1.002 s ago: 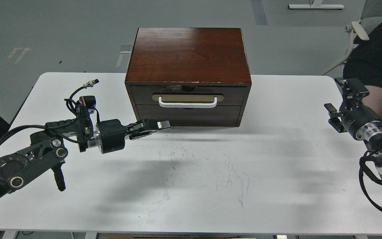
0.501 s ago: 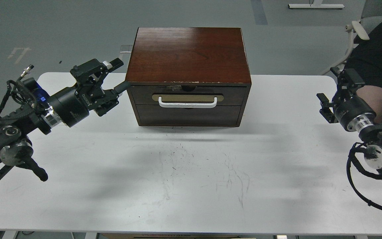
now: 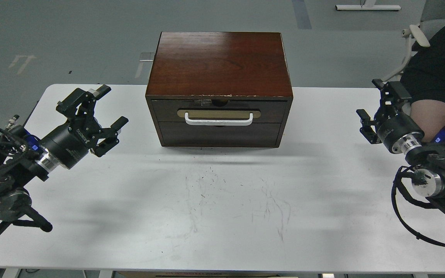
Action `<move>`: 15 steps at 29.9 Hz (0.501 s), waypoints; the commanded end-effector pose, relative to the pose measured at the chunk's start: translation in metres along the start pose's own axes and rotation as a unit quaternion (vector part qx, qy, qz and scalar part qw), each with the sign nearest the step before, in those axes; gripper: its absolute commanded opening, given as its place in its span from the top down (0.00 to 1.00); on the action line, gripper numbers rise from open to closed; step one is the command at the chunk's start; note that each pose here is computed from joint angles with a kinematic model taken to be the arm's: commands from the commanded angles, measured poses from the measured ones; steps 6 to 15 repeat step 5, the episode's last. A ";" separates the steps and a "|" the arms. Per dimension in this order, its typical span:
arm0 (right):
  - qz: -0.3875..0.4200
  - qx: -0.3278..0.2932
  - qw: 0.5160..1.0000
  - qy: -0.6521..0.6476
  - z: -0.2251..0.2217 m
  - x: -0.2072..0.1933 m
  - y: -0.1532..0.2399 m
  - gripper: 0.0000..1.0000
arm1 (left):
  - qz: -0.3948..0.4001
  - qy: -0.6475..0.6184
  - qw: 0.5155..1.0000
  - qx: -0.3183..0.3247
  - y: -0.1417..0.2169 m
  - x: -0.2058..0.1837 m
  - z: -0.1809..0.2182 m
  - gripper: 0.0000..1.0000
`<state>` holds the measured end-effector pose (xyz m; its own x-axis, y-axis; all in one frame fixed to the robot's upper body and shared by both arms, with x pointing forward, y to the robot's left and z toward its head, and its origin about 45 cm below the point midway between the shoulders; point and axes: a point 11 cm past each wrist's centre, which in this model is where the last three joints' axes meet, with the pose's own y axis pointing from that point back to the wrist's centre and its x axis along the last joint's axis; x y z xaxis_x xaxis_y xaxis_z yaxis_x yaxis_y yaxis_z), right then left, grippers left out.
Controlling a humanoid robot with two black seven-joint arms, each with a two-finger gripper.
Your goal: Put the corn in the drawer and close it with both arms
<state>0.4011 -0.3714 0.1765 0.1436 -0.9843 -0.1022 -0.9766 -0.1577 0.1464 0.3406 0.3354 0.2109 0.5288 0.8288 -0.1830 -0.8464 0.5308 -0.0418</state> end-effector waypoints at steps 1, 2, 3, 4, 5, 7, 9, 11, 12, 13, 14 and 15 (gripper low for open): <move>-0.003 0.000 1.000 -0.001 0.000 -0.001 0.000 0.00 | 0.004 0.012 1.000 -0.001 0.003 0.002 -0.002 0.00; -0.003 0.000 1.000 -0.001 0.000 -0.001 0.000 0.00 | 0.006 0.016 1.000 0.000 0.004 0.003 -0.004 0.00; -0.003 0.000 1.000 -0.002 0.000 -0.001 0.000 0.00 | 0.008 0.017 1.000 0.002 0.006 0.003 -0.005 0.00; -0.004 0.000 1.000 -0.002 0.000 -0.002 0.000 0.00 | 0.007 0.018 1.000 0.002 0.006 0.003 -0.006 0.00; -0.005 0.000 1.000 -0.003 0.000 -0.002 0.000 0.00 | 0.007 0.018 1.000 0.002 0.006 0.003 -0.006 0.00; -0.005 0.000 1.000 -0.003 0.000 -0.002 0.000 0.00 | 0.007 0.018 1.000 0.002 0.006 0.003 -0.006 0.00; -0.005 0.000 1.000 -0.003 0.000 -0.002 0.000 0.00 | 0.007 0.018 1.000 0.002 0.006 0.003 -0.006 0.00; -0.005 0.000 1.000 -0.003 0.000 -0.002 0.000 0.00 | 0.007 0.018 1.000 0.002 0.006 0.003 -0.006 0.00; -0.005 0.000 1.000 -0.003 0.000 -0.002 0.000 0.00 | 0.007 0.018 1.000 0.002 0.006 0.003 -0.006 0.00; -0.005 0.000 1.000 -0.003 0.000 -0.002 0.000 0.00 | 0.007 0.018 1.000 0.002 0.006 0.003 -0.006 0.00; -0.005 0.000 1.000 -0.003 0.000 -0.002 0.000 0.00 | 0.007 0.018 1.000 0.002 0.006 0.003 -0.006 0.00; -0.005 0.000 1.000 -0.003 0.000 -0.002 0.000 0.00 | 0.007 0.018 1.000 0.002 0.006 0.003 -0.006 0.00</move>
